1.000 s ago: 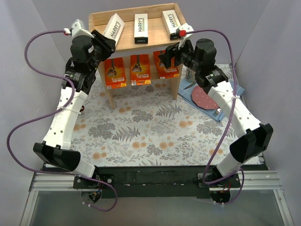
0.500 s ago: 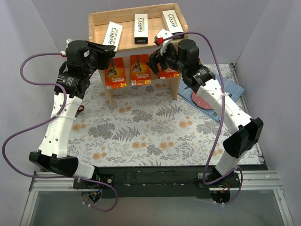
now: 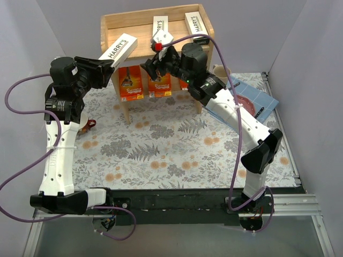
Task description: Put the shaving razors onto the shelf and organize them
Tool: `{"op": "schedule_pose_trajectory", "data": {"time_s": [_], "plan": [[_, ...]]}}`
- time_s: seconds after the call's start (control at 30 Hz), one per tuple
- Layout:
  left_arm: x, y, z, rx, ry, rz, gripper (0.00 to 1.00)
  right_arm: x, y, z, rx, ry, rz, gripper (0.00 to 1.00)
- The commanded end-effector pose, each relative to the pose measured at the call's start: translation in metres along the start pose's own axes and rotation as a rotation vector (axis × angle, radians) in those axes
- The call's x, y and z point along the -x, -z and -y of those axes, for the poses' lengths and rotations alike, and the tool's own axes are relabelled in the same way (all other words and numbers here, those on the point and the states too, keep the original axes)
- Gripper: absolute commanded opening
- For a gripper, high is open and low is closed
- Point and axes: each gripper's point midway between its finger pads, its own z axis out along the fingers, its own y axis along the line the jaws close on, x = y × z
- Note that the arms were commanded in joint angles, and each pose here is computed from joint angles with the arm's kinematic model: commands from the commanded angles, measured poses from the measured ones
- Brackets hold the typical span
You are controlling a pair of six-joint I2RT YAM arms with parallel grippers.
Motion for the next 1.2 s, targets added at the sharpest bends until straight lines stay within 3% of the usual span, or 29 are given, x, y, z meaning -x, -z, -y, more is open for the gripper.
{"op": "schedule_pose_trajectory", "data": {"time_s": [0.0,0.27,0.57,0.97,1.17], "plan": [[0.016,-0.001,-0.016,0.084,0.359,0.067,0.37,0.037,-0.017,0.001,-0.1,0.049,0.117,0.78],[0.019,0.002,-0.009,0.063,0.319,0.076,0.4,0.051,-0.036,0.006,-0.235,0.049,0.186,0.71],[0.022,-0.007,0.002,0.043,0.286,0.081,0.42,0.065,-0.035,0.009,-0.258,0.06,0.248,0.5],[0.001,-0.005,0.035,-0.042,0.155,0.049,0.54,0.048,-0.071,0.009,-0.269,0.053,0.296,0.5],[-0.005,-0.008,0.037,-0.053,0.128,0.036,0.54,0.035,-0.079,0.011,-0.286,0.037,0.292,0.5]]}}
